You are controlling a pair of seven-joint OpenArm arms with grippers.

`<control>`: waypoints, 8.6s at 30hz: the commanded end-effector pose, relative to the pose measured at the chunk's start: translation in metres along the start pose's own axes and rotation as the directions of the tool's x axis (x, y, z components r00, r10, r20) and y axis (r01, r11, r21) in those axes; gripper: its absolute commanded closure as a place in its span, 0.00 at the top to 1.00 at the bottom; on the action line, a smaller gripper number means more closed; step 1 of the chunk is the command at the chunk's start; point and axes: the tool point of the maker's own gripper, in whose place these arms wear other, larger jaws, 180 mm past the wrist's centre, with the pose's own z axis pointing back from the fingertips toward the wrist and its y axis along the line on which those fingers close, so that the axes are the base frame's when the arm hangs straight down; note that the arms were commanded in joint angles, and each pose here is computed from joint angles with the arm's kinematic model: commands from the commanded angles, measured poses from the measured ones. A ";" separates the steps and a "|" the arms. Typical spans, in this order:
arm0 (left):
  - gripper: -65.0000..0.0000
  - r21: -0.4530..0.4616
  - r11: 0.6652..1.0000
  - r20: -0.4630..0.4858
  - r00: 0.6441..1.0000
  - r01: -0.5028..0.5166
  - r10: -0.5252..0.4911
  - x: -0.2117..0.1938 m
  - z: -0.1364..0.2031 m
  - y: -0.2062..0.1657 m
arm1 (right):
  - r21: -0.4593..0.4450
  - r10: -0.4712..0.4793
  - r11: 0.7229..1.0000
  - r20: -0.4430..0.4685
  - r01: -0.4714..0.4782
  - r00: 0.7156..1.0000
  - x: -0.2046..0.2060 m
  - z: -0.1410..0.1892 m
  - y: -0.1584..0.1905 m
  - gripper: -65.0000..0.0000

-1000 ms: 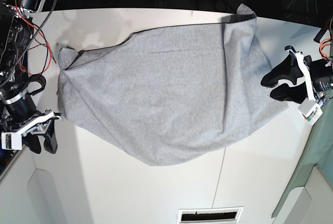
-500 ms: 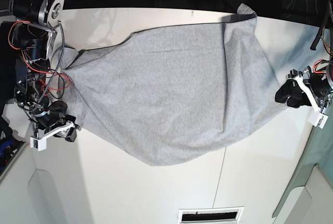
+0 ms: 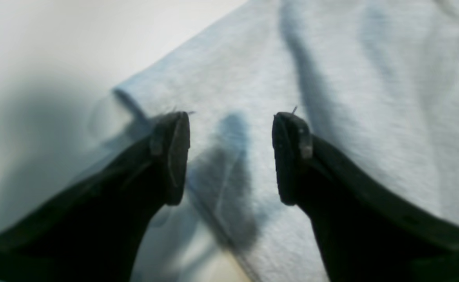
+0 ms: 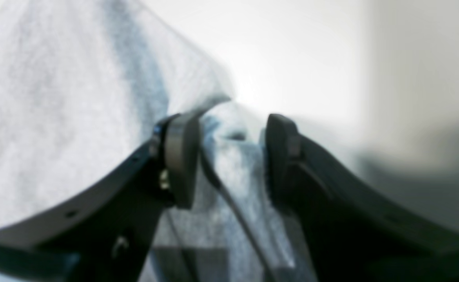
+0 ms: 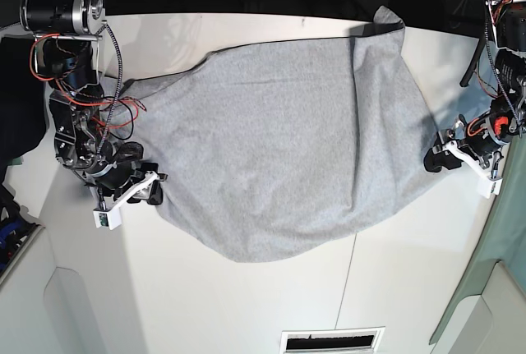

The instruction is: Layout the t-shirt on the table in an organized manner, then fold the t-shirt properly

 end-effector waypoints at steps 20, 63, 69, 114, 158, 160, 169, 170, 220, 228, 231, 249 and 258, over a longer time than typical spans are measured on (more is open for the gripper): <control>0.36 0.221 0.974 0.016 0.998 0.057 -0.062 0.022 -0.003 0.039 | 0.033 0.023 0.999 0.027 -0.024 0.999 0.014 -0.005 0.018 0.21; 0.19 -0.433 0.875 -0.129 0.945 0.218 -0.299 -0.068 0.110 -0.108 | 0.062 0.133 0.989 -0.023 -0.132 0.991 -0.057 0.116 -0.012 0.36; 0.42 -0.414 0.873 -0.054 0.951 0.256 -0.304 -0.036 0.109 -0.107 | 0.055 0.141 0.988 0.086 -0.146 0.986 -0.005 0.108 -0.011 0.55; 0.00 -0.099 0.904 0.108 0.908 0.416 -0.406 0.082 0.040 -0.053 | 0.171 -0.010 0.984 0.307 -0.045 0.952 0.114 0.036 0.038 0.00; 0.00 -0.319 0.875 -0.093 0.906 0.365 -0.412 -0.045 0.079 -0.084 | 0.101 0.058 0.993 0.095 -0.068 0.994 -0.043 0.131 0.028 0.25; 0.00 -0.320 0.875 -0.094 0.906 0.364 -0.412 -0.045 0.079 -0.084 | 0.087 0.052 0.994 0.101 -0.061 0.994 -0.041 0.133 0.023 0.25; 0.00 -0.316 0.875 -0.100 0.904 0.368 -0.416 -0.047 0.079 -0.083 | -0.006 0.007 1.000 0.157 -0.006 0.988 -0.028 0.147 -0.016 0.33; 0.00 -0.317 0.875 -0.104 0.904 0.366 -0.416 -0.049 0.079 -0.083 | -0.013 0.004 1.000 0.159 -0.002 0.987 -0.028 0.148 -0.019 0.35; 0.00 -0.277 0.894 -0.070 0.921 0.352 -0.384 -0.027 0.092 -0.067 | -0.044 0.006 0.999 0.140 0.001 0.990 0.036 0.053 -0.042 0.41; 0.27 -0.280 0.895 -0.040 0.927 0.348 -0.373 -0.022 0.090 -0.071 | -0.057 -0.013 0.998 0.067 0.017 0.998 -0.008 0.057 -0.047 0.26; 0.27 -0.283 0.894 -0.024 0.929 0.347 -0.369 -0.018 0.088 -0.075 | -0.060 -0.018 0.998 0.057 0.021 0.998 -0.018 0.059 -0.048 0.16; 0.46 -0.283 0.892 0.042 0.933 0.354 -0.357 -0.002 0.087 -0.081 | -0.039 -0.059 0.997 0.073 0.062 0.996 -0.020 0.059 -0.043 0.16; 0.47 -0.248 0.886 0.106 0.920 0.392 -0.377 0.012 0.085 -0.079 | -0.038 -0.060 0.997 0.073 0.063 0.996 -0.020 0.059 -0.042 0.16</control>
